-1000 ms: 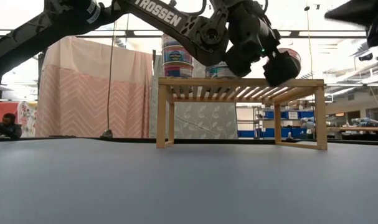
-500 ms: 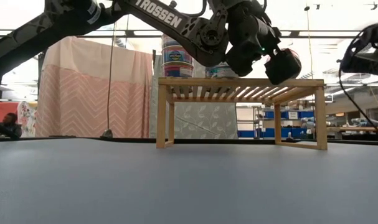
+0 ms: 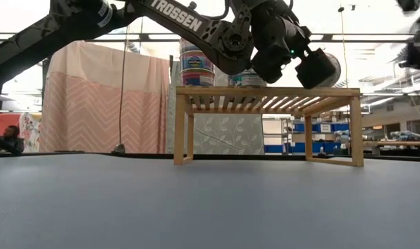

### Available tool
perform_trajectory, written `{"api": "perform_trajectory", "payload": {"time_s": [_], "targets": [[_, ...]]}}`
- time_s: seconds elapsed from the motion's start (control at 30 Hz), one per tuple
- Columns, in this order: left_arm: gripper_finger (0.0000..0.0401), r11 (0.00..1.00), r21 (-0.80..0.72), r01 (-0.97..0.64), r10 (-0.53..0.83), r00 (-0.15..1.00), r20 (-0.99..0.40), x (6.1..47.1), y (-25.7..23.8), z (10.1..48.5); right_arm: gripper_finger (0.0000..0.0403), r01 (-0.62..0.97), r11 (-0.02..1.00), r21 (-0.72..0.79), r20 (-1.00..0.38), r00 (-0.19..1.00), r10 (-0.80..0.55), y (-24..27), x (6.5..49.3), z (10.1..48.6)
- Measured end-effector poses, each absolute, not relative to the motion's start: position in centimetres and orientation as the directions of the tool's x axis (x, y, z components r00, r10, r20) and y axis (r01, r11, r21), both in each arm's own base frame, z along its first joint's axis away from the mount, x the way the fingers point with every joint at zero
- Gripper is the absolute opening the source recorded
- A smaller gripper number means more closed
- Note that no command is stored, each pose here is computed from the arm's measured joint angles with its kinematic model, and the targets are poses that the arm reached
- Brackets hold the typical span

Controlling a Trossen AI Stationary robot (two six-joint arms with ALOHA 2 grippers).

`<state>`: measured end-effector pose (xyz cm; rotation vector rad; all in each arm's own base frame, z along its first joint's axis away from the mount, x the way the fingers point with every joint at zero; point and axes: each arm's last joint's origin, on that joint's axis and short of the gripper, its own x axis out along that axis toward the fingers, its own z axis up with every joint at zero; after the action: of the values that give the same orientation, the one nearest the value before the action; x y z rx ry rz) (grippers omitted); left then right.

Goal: Stack canned seafood by type on shelf
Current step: Put the red tuna can on the shelf

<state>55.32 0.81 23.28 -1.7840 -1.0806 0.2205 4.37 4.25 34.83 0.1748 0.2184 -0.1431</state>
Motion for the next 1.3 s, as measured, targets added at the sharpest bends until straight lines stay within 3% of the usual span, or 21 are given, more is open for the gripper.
{"api": "perform_trajectory", "payload": {"time_s": [0.1, 0.23, 0.4, 0.47, 0.8, 1.0, 1.3], "targets": [[0.0296, -0.103, -0.818, 0.565, 0.749, 0.585, 0.31, 55.3, 0.8, 23.3, 0.0, 0.404, 0.899, 0.166, -0.499, 0.821, -0.277, 2.8, 4.5, 31.9], [0.0296, -0.103, -0.82, 0.563, 0.748, 0.587, 0.309, 55.3, 0.8, 23.2, 0.0, 0.523, 0.846, 0.105, -0.643, 0.684, -0.344, 3.0, 5.6, 29.7], [0.0296, -0.099, -0.821, 0.562, 0.752, 0.583, 0.308, 55.3, 1.1, 23.2, 0.0, 0.624, 0.782, -0.013, -0.621, 0.608, -0.495, 3.0, 7.5, 27.6], [0.0296, -0.099, -0.822, 0.561, 0.753, 0.582, 0.307, 55.3, 1.1, 23.2, 0.0, 0.617, 0.786, -0.024, -0.585, 0.629, -0.512, 3.0, 8.3, 27.4], [0.0296, -0.093, -0.804, 0.588, 0.729, 0.59, 0.347, 55.2, 1.3, 23.6, 0.0, 0.594, 0.801, -0.069, -0.56, 0.642, -0.524, 1.5, 11.5, 26.6], [0.0296, -0.003, -0.796, 0.606, 0.667, 0.594, 0.449, 54.8, 1.1, 24.5, 0.0, 0.58, 0.81, -0.087, -0.542, 0.655, -0.527, 0.4, 11.2, 28.4], [0.0296, 0.066, -0.689, 0.722, 0.568, 0.541, 0.621, 53.7, 0.6, 26.1, 0.0, 0.527, 0.847, -0.076, -0.62, 0.64, -0.454, -0.1, 11.9, 27.7]]}}
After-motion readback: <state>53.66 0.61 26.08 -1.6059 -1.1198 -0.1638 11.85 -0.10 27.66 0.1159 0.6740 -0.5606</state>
